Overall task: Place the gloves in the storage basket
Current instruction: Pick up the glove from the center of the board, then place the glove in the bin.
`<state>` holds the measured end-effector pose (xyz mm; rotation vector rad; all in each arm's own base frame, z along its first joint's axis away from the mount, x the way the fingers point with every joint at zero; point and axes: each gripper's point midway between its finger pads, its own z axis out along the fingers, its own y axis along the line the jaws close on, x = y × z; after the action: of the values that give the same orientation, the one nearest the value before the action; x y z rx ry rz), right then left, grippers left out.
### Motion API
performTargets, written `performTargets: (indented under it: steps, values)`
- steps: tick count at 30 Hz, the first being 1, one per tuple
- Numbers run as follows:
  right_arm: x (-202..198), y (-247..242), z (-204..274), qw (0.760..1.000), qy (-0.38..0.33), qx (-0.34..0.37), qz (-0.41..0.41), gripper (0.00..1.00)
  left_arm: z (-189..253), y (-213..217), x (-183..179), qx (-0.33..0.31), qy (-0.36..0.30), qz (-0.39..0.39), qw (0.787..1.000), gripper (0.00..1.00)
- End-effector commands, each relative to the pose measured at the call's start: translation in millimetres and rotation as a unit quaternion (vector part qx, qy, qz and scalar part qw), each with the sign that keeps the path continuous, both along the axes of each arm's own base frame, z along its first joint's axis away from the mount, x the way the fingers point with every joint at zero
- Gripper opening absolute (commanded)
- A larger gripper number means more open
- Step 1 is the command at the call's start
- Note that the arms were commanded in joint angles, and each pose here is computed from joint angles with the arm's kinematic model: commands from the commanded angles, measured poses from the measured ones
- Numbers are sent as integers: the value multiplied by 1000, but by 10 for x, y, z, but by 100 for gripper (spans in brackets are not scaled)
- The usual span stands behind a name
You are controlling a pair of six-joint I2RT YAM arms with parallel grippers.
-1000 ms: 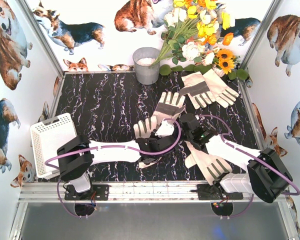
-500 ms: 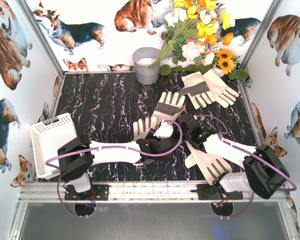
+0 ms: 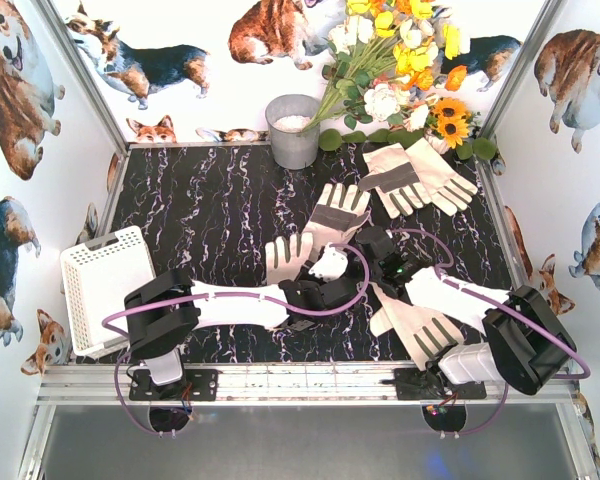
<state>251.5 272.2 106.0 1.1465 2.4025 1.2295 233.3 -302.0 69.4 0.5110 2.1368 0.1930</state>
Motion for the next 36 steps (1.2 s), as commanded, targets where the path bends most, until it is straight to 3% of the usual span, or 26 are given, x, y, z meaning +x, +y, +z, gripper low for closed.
performTargets:
  steps: [1,4,8,11,15,19,25,36]
  values:
    - [129,156,330,998,-50,32,19,0,64,95,55,4,-29,26,999,15]
    - [113,169,342,997,-64,19,42,0,161,176,59,1,-41,34,999,0]
    - [60,167,327,994,-81,2,72,0,175,222,31,8,-35,32,999,0]
    - [27,176,368,989,-106,-7,100,18,191,236,9,15,-26,30,999,0]
    - [22,91,446,983,-137,-39,112,50,185,270,1,21,-16,32,999,0]
    - [64,-52,579,977,-167,-84,105,71,134,338,35,13,-6,39,999,0]
    - [182,-342,710,960,-212,-159,85,77,162,474,178,20,-3,54,998,0]
    - [192,-726,572,964,-209,-152,55,78,563,825,351,3,8,71,997,0]
